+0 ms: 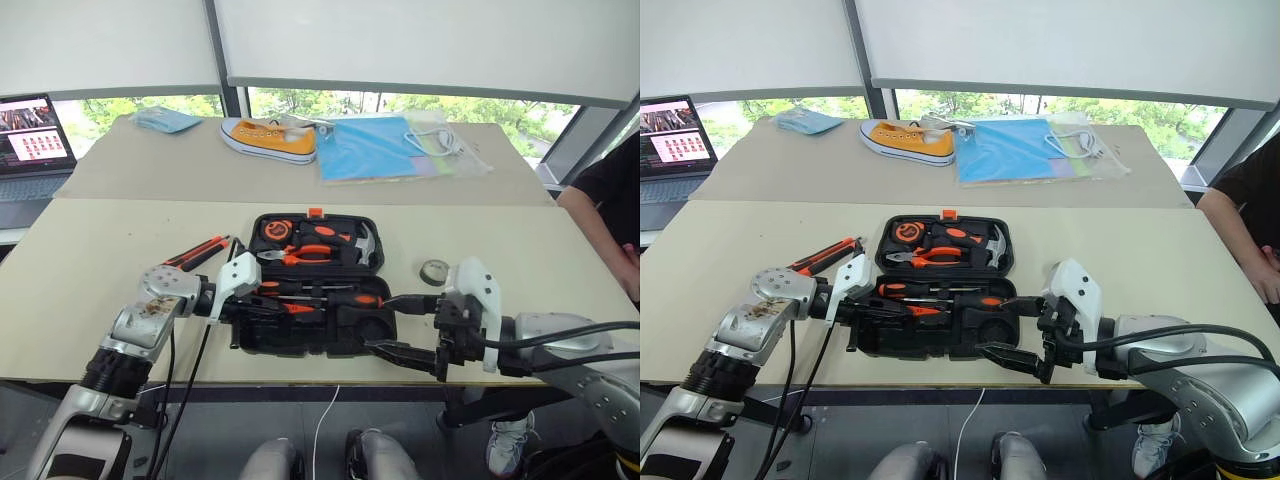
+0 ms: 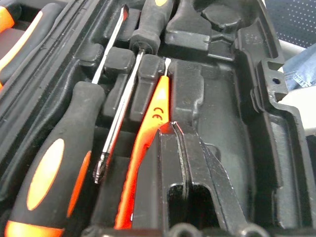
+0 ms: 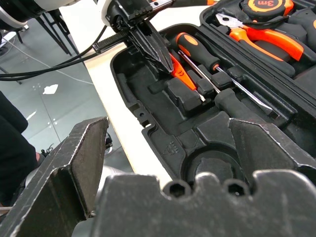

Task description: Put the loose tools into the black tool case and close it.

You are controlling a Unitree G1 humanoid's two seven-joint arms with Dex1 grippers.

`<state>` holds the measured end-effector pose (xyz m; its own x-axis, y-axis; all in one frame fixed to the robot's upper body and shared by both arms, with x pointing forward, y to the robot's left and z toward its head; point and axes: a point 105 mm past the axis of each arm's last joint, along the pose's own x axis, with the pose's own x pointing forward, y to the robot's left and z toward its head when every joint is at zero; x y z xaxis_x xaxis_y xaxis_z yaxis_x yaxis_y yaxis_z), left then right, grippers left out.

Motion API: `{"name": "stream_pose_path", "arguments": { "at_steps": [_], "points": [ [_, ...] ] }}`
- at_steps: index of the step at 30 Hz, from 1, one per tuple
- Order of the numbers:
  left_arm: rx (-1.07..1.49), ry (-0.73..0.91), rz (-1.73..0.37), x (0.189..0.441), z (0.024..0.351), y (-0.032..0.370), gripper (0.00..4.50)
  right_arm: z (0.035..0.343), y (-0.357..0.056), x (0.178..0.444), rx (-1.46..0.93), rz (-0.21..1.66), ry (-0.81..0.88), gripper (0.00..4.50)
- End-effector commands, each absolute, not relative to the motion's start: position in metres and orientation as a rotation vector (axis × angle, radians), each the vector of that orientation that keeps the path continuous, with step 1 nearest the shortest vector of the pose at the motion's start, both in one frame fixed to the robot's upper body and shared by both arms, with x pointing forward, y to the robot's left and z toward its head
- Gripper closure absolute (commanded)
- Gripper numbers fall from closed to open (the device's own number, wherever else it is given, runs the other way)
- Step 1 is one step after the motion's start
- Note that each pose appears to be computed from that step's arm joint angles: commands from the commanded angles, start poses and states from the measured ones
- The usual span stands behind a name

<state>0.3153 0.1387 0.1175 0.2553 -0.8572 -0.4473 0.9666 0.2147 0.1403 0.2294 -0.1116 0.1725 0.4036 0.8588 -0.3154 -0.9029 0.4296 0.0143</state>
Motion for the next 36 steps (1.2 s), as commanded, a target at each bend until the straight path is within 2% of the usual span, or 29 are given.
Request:
{"name": "stream_pose_path", "arguments": {
  "at_steps": [1, 4, 13, 16, 19, 22, 23, 24, 29, 30, 33, 36],
  "points": [
    [0.379, 0.269, -1.247, 0.322, 0.13, 0.143, 4.49, 0.181, -0.109, 0.229, -0.199, 1.14, 0.249, 0.0],
    [0.355, 0.252, -1.244, 0.324, 0.138, 0.143, 4.49, 0.18, -0.109, 0.229, -0.202, 1.144, 0.251, 0.0],
    [0.396, 0.29, -1.23, 0.32, 0.117, 0.146, 4.49, 0.183, -0.105, 0.23, -0.203, 1.164, 0.24, 0.0],
    [0.386, 0.274, -1.167, 0.325, 0.122, 0.153, 4.49, 0.19, -0.102, 0.236, -0.231, 1.174, 0.199, 0.0],
    [0.354, 0.239, -1.05, 0.329, 0.137, 0.174, 3.82, 0.206, -0.096, 0.248, -0.231, 1.181, 0.128, 0.0],
    [0.349, 0.177, -0.909, 0.323, 0.151, 0.201, 2.57, 0.216, -0.091, 0.257, -0.232, 1.205, 0.081, 0.0],
    [0.353, 0.15, -0.846, 0.319, 0.155, 0.213, 2.41, 0.219, -0.089, 0.259, -0.235, 1.221, 0.067, 0.0],
    [0.356, 0.133, -0.786, 0.315, 0.158, 0.224, 2.03, 0.221, -0.087, 0.26, -0.237, 1.235, 0.055, 0.0],
    [0.277, 0.151, -0.531, 0.286, 0.164, 0.283, 0.18, 0.221, -0.079, 0.267, -0.258, 1.301, 0.034, 0.0],
    [0.264, 0.161, -0.514, 0.279, 0.164, 0.29, 0.04, 0.22, -0.078, 0.268, -0.262, 1.314, 0.034, 0.0],
    [0.282, 0.203, -0.468, 0.27, 0.163, 0.308, 0.04, 0.219, -0.074, 0.27, -0.27, 1.343, 0.032, 0.0],
    [0.337, 0.246, -0.454, 0.277, 0.162, 0.319, 0.04, 0.219, -0.071, 0.271, -0.276, 1.364, 0.028, 0.0]
  ]
}}
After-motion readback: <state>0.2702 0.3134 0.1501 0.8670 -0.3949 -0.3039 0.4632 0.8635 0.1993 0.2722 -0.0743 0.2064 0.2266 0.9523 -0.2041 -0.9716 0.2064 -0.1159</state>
